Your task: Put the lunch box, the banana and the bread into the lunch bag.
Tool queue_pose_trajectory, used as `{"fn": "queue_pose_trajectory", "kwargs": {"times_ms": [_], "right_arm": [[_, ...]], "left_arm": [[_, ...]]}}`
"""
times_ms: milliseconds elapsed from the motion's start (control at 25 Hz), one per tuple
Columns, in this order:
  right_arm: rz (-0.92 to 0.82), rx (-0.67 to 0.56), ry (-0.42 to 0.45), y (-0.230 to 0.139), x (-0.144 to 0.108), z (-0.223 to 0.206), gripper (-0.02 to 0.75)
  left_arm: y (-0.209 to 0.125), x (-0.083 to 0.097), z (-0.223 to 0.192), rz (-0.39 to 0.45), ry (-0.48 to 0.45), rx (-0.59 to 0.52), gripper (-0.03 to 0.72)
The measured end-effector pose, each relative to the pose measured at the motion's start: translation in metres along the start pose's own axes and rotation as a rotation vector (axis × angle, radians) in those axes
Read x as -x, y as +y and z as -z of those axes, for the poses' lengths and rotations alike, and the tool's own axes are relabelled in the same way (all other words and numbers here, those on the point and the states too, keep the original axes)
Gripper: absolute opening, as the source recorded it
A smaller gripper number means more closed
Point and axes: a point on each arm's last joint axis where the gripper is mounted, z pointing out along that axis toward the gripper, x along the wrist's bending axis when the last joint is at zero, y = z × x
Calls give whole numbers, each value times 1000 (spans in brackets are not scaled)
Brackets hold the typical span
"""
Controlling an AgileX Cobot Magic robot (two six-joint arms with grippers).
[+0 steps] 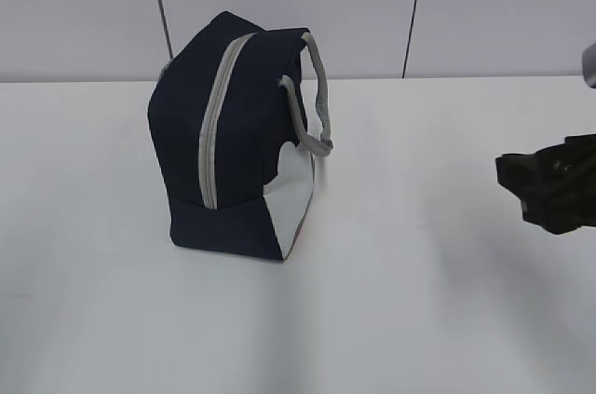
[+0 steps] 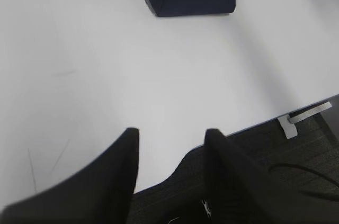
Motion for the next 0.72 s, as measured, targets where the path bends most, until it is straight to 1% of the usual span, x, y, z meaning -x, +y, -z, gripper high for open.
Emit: {"fn": "queue_pose_trajectory", "kwargs": {"times_ms": [40,80,120,200,280,360,440,560,720], "right_arm": [[33,-35,-18,3,2,4,523],[16,-84,-21,6,4,8,523],[36,-134,-13,10,4,15,523],[101,-202,38,19,4,31,523],[116,-201,101,27,3,49,523],[124,-170,126,31,4,64,523],[126,-150,133,31,7,78,523],[123,-164,130,24,11,94,523],[93,-189,101,11,20,117,523]], "left_arm": [[0,0,0,0,0,0,302],[0,0,0,0,0,0,300],[0,0,0,0,0,0,298],[0,0,0,1,-3,1,298],[0,0,0,2,-4,2,298],[0,0,0,3,-5,2,298],[0,0,0,3,-5,3,298],[0,1,0,4,-7,4,298],[0,1,0,7,-13,5,296]]}}
